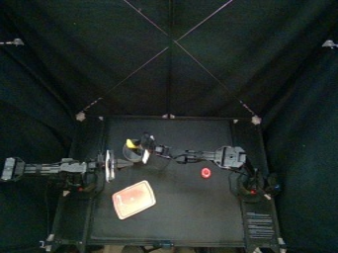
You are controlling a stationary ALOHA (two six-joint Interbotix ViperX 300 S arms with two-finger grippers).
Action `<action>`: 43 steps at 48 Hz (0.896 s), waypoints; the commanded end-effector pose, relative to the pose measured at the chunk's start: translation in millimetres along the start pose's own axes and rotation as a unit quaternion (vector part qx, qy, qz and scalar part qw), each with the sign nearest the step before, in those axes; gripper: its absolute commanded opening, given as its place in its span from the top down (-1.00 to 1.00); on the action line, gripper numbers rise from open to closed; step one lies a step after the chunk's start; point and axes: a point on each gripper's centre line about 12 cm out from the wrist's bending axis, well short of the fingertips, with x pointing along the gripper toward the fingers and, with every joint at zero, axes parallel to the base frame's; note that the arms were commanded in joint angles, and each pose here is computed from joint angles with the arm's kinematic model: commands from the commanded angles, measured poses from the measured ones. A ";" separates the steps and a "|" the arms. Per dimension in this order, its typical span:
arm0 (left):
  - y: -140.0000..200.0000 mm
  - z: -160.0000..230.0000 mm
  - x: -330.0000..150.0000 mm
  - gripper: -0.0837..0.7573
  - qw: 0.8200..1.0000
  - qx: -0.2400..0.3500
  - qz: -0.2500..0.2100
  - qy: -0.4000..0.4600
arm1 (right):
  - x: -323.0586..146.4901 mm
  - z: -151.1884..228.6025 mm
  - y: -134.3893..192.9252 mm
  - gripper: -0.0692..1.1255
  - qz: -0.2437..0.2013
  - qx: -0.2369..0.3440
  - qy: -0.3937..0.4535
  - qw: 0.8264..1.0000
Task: Pick the banana then place it in the grey bowl
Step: Drop banana in the grey bowl and return to neutral
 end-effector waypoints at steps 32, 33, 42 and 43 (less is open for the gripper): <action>0.3 2.9 1.0 0.73 1.000 0.001 0.001 -0.006 | -95.0 51.2 13.4 -0.58 0.009 -0.005 -0.013 1.000; 0.5 2.6 1.2 0.73 1.000 0.002 0.002 -0.005 | -101.6 52.8 15.0 -0.58 0.011 -0.005 -0.015 1.000; 1.2 1.8 0.7 0.73 1.000 0.002 0.003 -0.005 | -156.4 43.1 34.6 -0.58 0.034 -0.002 -0.014 0.999; 1.5 1.5 0.9 0.73 1.000 0.002 0.004 -0.004 | -161.8 42.5 36.9 -0.58 0.037 -0.002 -0.016 0.999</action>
